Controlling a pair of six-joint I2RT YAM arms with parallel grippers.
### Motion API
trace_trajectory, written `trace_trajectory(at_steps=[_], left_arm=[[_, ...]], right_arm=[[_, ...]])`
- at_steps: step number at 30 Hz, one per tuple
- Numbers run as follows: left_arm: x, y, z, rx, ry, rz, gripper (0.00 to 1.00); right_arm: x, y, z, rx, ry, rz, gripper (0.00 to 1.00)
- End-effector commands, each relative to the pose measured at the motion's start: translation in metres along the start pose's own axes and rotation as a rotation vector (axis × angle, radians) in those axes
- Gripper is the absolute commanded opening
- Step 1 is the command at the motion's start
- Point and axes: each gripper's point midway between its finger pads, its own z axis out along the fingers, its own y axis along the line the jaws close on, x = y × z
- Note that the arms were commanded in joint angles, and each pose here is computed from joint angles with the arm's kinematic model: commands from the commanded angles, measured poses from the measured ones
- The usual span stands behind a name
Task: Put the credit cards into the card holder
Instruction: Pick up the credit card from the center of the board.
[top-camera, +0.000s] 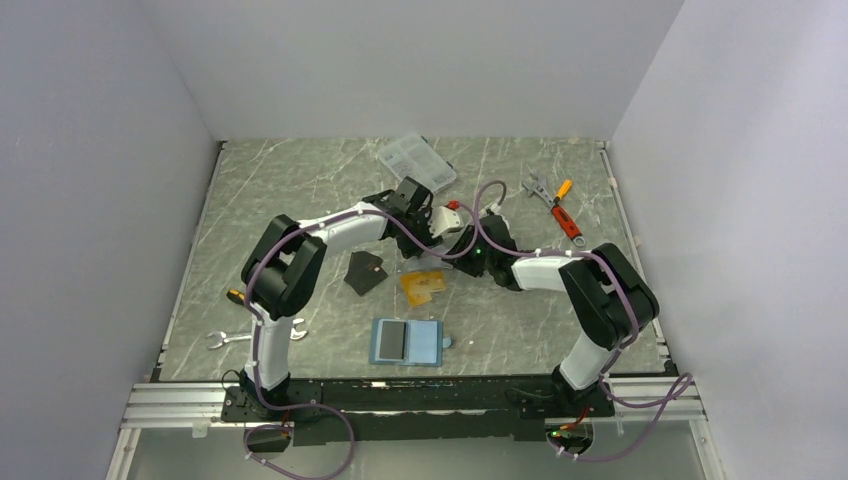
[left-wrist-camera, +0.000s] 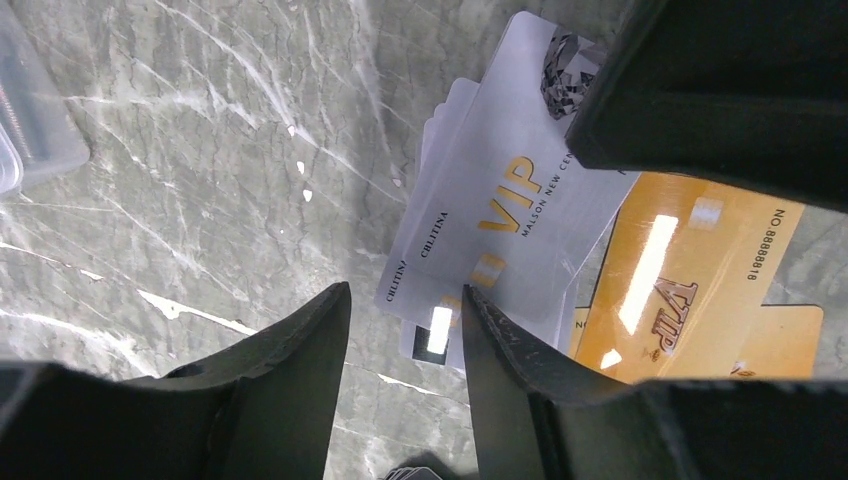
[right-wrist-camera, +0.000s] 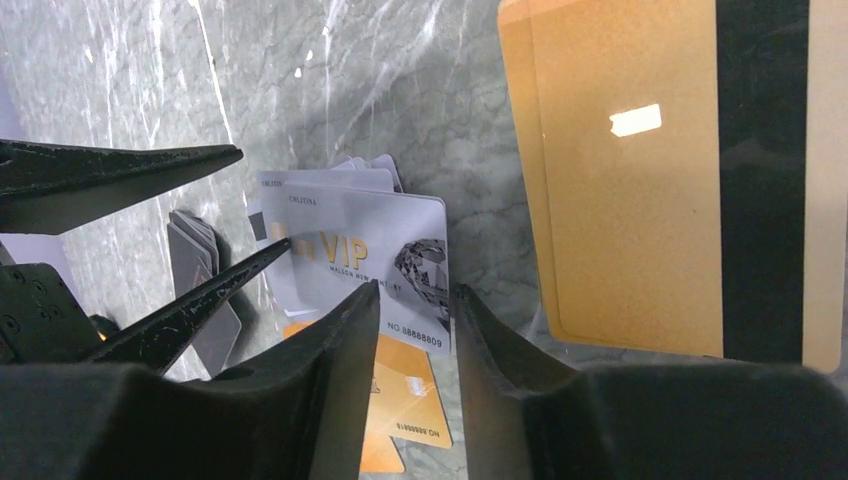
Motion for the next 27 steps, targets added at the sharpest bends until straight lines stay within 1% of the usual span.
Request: trace_trajectory(at_steps=[1, 5, 9, 14, 21, 27], left_arm=[[0.014, -0.006, 0.005, 0.002, 0.052, 0.037, 0.49], [0.016, -0.011, 0.002, 0.02, 0.054, 0.03, 0.45], [0.019, -0.016, 0.0, 0.031, 0.06, 0.022, 0.41], [0.021, -0.016, -0.003, 0.029, 0.069, 0.022, 0.37], [0.021, -0.016, -0.008, 0.028, 0.07, 0.018, 0.34], [0.023, -0.017, -0.008, 0.032, 0.077, 0.015, 0.33]], right_arm=[[0.02, -0.022, 0.002, 0.062, 0.04, 0.016, 0.34], [0.024, -0.03, 0.002, 0.084, 0.05, 0.018, 0.26], [0.032, -0.041, 0.0, 0.115, 0.066, 0.025, 0.21], [0.036, -0.051, -0.011, 0.133, 0.056, 0.031, 0.16], [0.04, -0.055, -0.022, 0.116, 0.04, 0.052, 0.13], [0.038, -0.043, -0.023, 0.039, 0.027, 0.085, 0.11]])
